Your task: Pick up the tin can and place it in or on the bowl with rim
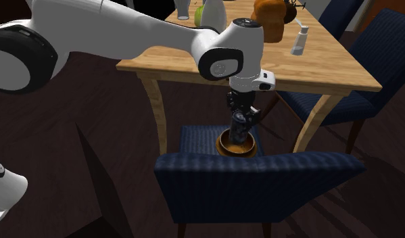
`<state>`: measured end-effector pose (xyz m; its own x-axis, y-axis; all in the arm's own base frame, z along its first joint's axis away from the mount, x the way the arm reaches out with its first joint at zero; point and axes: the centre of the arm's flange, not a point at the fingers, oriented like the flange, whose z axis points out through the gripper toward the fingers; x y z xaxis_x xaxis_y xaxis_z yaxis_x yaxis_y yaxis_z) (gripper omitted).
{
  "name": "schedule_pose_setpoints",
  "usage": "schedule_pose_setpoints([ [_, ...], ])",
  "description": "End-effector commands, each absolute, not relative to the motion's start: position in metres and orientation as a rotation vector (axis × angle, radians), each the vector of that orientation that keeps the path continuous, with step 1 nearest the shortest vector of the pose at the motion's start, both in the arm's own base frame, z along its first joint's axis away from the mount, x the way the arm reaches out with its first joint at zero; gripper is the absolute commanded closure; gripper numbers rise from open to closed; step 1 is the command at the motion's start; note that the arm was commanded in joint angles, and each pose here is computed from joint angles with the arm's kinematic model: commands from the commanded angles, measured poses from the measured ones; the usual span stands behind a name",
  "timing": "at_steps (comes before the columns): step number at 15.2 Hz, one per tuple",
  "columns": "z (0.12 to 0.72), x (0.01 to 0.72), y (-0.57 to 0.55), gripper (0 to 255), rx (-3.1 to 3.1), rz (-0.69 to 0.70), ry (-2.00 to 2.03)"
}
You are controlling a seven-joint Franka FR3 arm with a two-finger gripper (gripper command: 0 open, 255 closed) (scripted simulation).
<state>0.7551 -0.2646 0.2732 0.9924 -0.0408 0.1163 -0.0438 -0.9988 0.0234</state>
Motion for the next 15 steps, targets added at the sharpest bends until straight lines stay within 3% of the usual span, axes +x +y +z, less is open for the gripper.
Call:
schedule_pose_setpoints([
  [1,0.268,0.756,-0.264,255,3.109,0.183,-0.066],
  [7,0.268,0.756,-0.264,255,3.109,0.183,-0.066],
  [8,0.268,0.756,-0.264,0,3.109,0.183,-0.066],
  [13,0.268,0.756,-0.264,0,3.109,0.183,-0.066],
  [15,0.295,0.753,-0.264,0,3.109,0.183,-0.066],
])
